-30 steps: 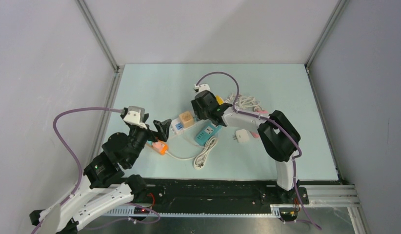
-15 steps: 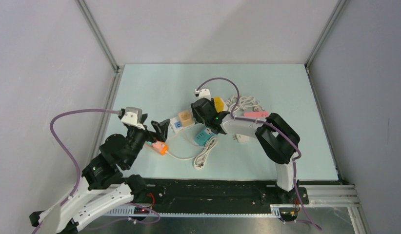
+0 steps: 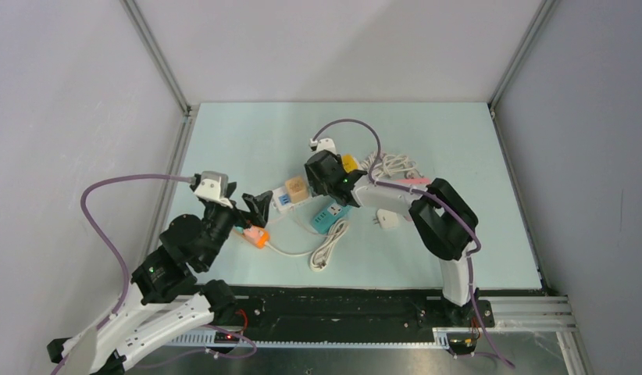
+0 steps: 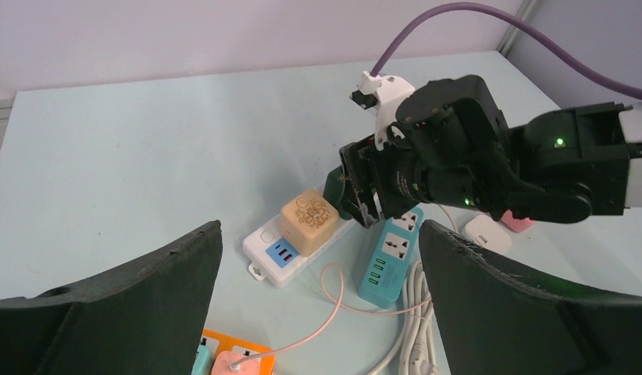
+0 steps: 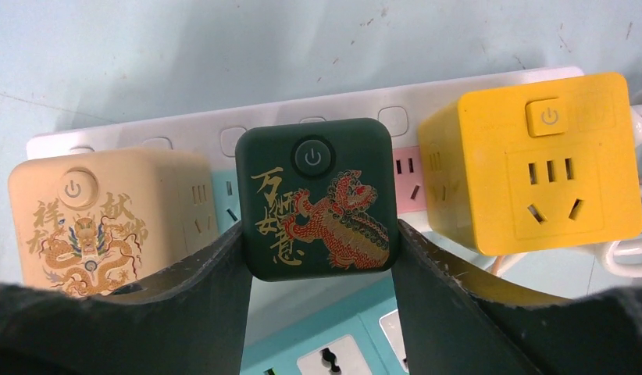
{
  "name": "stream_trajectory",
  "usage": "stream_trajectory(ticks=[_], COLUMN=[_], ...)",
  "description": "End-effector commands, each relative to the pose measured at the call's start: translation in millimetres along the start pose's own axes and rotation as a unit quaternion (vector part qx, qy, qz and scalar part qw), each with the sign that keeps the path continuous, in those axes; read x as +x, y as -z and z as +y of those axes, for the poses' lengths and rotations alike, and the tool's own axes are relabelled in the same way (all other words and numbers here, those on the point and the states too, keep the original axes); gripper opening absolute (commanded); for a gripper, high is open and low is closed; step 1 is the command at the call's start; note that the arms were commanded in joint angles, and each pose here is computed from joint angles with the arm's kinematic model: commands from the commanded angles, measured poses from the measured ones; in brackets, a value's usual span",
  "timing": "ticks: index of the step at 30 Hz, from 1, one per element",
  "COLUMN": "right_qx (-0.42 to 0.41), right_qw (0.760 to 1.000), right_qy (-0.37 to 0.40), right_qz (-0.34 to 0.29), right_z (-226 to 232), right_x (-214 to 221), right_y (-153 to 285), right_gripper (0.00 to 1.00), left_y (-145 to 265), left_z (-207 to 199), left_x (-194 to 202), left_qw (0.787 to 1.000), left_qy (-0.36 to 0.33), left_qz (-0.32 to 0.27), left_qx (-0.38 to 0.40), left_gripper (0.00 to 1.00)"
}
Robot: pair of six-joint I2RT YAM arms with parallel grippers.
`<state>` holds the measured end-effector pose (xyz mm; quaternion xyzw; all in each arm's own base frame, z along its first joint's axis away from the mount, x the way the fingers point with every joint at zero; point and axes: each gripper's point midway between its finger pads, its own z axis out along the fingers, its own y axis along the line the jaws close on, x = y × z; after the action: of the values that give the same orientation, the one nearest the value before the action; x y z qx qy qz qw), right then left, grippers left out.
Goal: Insert the plug
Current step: Insert the plug into the socket.
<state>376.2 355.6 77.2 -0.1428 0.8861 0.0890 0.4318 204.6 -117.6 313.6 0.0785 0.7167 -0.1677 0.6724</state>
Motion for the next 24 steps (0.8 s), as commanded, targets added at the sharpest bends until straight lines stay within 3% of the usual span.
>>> stream_trajectory(ticks=[1, 2, 5, 7, 24], right_qx=[-0.012, -0.01, -0.005, -0.006, -0.019], right_qw=[0.991, 0.991, 0.992, 0.992, 0.998], right_qy=[0.022, 0.021, 0.017, 0.014, -0.018], right_qz=[0.132, 0.131, 0.126, 0.123, 0.064], right_z=[1, 2, 1, 2, 1], right_x=[56, 48, 35, 28, -20], right_y=[0, 0, -2, -3, 4], right_gripper=[0.48, 0.5, 0.77, 0.83, 0.85], left_y=[-1, -1, -2, -2, -3], left_z=[0, 0, 1, 1, 2], left_x=[-5, -6, -6, -5, -3], left_qw=[1.0, 1.0, 1.0, 1.0, 1.0], left_qy=[0.01, 0.011, 0.009, 0.007, 0.005], left_qz=[-0.008, -0.009, -0.009, -0.008, -0.005], left_qx=[-0.005, -0.005, -0.008, -0.009, -0.011], left_gripper=[1.0, 1.0, 1.0, 1.0, 1.0])
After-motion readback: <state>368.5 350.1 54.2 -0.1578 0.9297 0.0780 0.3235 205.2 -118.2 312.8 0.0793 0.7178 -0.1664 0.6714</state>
